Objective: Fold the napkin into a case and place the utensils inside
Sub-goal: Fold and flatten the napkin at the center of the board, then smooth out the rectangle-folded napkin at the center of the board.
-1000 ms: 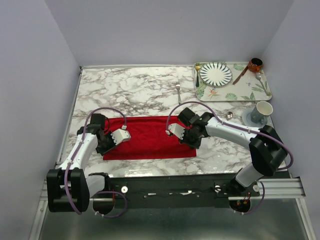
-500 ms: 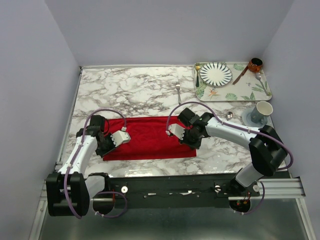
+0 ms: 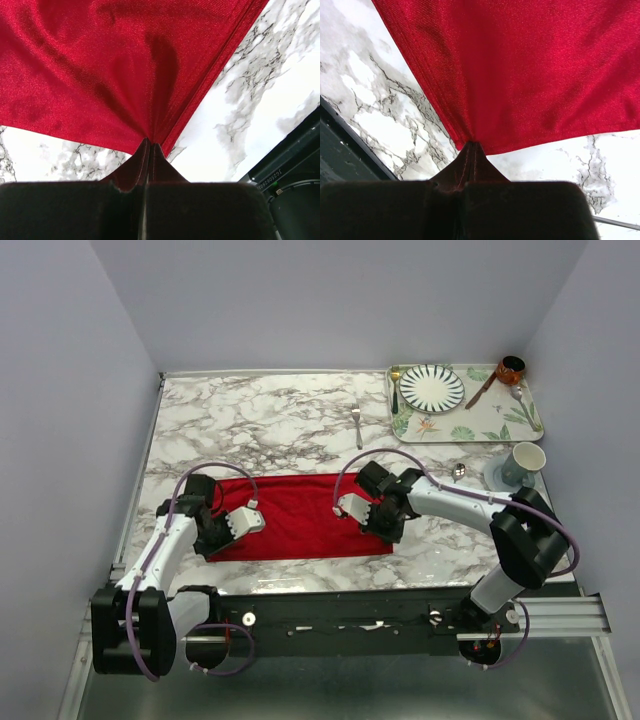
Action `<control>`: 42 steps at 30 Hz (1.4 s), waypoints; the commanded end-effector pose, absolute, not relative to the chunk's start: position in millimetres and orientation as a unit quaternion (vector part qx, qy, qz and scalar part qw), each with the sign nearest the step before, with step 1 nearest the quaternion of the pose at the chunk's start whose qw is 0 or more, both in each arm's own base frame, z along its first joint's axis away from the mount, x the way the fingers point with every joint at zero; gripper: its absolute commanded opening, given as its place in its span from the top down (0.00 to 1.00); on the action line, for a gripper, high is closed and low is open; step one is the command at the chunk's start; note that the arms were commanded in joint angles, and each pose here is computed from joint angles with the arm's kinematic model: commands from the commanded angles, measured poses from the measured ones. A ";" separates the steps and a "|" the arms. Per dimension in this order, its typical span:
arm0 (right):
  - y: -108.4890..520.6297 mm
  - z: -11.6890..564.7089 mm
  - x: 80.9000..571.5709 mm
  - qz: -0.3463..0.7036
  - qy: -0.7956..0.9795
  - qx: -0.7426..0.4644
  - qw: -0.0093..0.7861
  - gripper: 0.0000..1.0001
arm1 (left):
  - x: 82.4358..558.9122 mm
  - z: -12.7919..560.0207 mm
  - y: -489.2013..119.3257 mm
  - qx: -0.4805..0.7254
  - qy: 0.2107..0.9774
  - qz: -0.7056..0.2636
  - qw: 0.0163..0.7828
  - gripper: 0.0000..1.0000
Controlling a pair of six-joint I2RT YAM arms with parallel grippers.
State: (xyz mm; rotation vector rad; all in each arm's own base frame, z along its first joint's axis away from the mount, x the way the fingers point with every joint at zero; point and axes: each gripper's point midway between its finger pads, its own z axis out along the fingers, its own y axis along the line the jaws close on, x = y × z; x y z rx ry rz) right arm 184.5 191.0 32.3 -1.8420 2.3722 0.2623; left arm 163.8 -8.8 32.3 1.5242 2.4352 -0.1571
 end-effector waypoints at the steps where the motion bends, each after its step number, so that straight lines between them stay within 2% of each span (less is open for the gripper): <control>1: 187.6 22.0 178.9 0.090 0.788 -0.607 0.046 0.99 | 154.6 31.8 -15.8 0.530 0.835 -0.071 0.132 1.00; 13: 187.6 20.4 179.9 0.086 0.788 -0.608 0.043 0.99 | 151.3 32.0 -13.0 0.538 0.831 -0.059 0.129 0.99; 16: 189.4 21.4 180.0 0.090 0.788 -0.608 0.039 0.99 | 150.3 30.0 -12.8 0.540 0.830 -0.061 0.124 0.86; 17: 189.8 22.2 178.5 0.094 0.788 -0.608 0.034 0.99 | 149.6 29.2 -12.5 0.541 0.830 -0.061 0.122 0.74; 18: 188.6 24.3 174.8 0.097 0.790 -0.605 0.022 0.91 | 150.2 29.8 -12.2 0.541 0.830 -0.060 0.123 0.67; 20: 202.0 40.5 174.1 0.125 0.791 -0.598 0.027 0.80 | 155.6 33.9 -11.0 0.533 0.835 -0.053 0.128 0.51; 21: 204.1 49.8 170.9 0.134 0.792 -0.595 0.024 0.64 | 158.4 36.6 -11.2 0.528 0.838 -0.051 0.132 0.48; 25: 223.8 93.3 186.2 0.164 0.797 -0.575 0.085 0.26 | 181.1 62.1 -20.0 0.504 0.843 -0.054 0.183 0.39; 27: 228.7 109.4 202.0 0.174 0.804 -0.558 0.111 0.16 | 197.8 84.0 -33.7 0.482 0.844 -0.074 0.224 0.29; 32: 237.9 118.2 239.7 0.221 0.842 -0.478 0.118 0.13 | 247.6 118.0 -54.6 0.408 0.857 -0.105 0.295 0.21; 37: 267.8 133.9 271.0 0.267 0.855 -0.416 0.155 0.09 | 295.1 148.1 -72.4 0.327 0.856 -0.133 0.377 0.02; 39: 281.4 156.3 286.1 0.290 0.843 -0.408 0.198 0.07 | 304.2 170.2 -77.4 0.278 0.852 -0.145 0.419 0.01; 42: 300.4 208.0 304.9 0.321 0.815 -0.396 0.275 0.00 | 316.4 211.2 -84.1 0.247 0.816 -0.153 0.501 0.01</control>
